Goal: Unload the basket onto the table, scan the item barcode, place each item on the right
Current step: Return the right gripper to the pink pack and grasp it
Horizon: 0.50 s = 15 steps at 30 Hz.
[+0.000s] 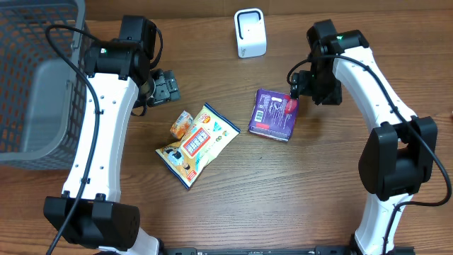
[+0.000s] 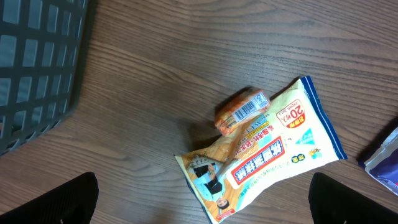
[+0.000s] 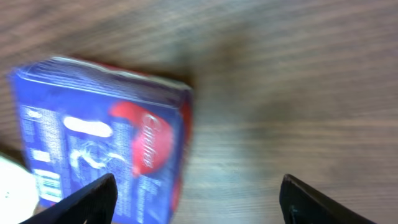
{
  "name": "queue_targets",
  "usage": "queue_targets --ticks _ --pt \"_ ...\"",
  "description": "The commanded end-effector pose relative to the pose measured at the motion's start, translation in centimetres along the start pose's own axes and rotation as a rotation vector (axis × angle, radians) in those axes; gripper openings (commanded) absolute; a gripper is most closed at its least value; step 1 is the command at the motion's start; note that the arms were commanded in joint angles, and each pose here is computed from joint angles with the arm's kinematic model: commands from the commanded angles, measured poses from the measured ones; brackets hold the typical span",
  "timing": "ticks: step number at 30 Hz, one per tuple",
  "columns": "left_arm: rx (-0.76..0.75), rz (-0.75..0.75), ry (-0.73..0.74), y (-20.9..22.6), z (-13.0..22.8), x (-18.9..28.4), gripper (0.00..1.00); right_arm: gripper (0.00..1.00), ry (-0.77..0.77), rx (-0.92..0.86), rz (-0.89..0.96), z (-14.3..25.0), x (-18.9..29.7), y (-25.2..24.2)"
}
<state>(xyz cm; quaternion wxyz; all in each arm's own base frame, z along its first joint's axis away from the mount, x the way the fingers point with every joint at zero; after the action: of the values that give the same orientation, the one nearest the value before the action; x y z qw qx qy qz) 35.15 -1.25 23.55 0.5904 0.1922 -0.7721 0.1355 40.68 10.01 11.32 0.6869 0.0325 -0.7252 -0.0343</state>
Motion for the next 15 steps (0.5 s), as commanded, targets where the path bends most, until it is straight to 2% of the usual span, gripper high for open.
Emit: queue_targets --ticks 1,3,8,13,15 --pt "-0.011 0.003 -0.003 -0.1 -0.2 0.0 1.00 0.80 -0.010 0.007 -0.138 -0.1 -0.2 1.8" --pt "-0.011 0.003 -0.002 -0.1 -0.2 0.0 1.00 0.73 0.002 0.000 -0.230 0.0 -1.3 2.6" --pt "-0.011 0.003 -0.002 -0.1 -0.2 0.0 1.00 0.69 0.017 -0.018 -0.301 0.8 -4.1 3.0" --pt "-0.011 0.003 -0.003 -0.1 -0.2 0.0 1.00 0.48 0.048 -0.043 -0.288 2.2 -6.3 2.5" --pt "-0.011 0.003 -0.003 -0.1 -0.2 0.0 1.00 0.30 0.042 -0.043 -0.265 2.2 -6.6 2.1"
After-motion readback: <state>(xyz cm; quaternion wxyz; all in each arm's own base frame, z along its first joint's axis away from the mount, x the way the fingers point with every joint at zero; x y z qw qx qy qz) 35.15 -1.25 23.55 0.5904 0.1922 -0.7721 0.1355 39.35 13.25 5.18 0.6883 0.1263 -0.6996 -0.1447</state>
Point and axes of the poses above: each gripper's point midway between its finger pads, its own x axis back along the fingers, its own y axis along the line the jaws close on, z = x × y, the point moved 2 cm from there along x, back along the fingers, and after that the axes turned 7 degrees about x, right-handed, at the moved point
